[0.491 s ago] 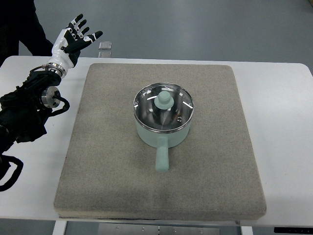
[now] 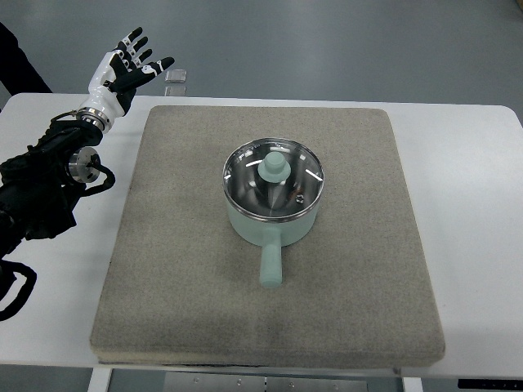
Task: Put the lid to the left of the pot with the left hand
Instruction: 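Swing the left hand over the saucepan toward the glass lid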
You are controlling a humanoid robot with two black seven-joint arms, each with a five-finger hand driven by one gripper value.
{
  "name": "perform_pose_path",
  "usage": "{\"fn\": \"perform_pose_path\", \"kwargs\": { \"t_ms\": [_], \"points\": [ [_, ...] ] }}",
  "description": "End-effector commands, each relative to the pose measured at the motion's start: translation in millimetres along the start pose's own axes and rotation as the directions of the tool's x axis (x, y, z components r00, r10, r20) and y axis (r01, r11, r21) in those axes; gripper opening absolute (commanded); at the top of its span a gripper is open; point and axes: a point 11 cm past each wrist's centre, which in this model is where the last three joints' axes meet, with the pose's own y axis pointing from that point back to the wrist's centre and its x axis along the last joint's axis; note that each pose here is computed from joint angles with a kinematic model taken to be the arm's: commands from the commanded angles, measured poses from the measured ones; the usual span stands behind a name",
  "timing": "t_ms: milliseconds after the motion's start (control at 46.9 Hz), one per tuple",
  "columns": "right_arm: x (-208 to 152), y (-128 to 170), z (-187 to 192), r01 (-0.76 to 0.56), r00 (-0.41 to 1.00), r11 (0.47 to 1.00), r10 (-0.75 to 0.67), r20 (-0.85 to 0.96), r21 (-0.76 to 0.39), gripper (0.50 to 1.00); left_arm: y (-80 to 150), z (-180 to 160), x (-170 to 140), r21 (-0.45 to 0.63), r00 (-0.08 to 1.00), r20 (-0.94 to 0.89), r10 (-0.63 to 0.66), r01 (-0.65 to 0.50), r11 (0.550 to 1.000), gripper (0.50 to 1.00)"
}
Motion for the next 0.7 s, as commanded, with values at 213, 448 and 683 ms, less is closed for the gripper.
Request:
{"fn": "perform_pose_path", "kwargs": {
  "t_ms": [213,448,683],
  "points": [
    [0.0,0.0,0.3,0.0,1.0,1.0,0.0,0.0,0.0,0.921,-5.9,13.5,-29.4,0.129,0.896,0.333,-0.294,0.266,0.955,0.992],
    [0.0,0.0,0.3,0.0,1.0,1.0,0.0,0.0,0.0,0.921,-14.8,50.3,-55.6,0.186,0.722,0.539,-0.434,0.401,0.897,0.992],
    [0.0,0.0,0.3,0.0,1.0,1.0,0.0,0.0,0.0,0.921,-10.2,104.3,-101.4,0.271,0.439,0.687,-0.58,0.586,0.764,0.984]
  ]
}}
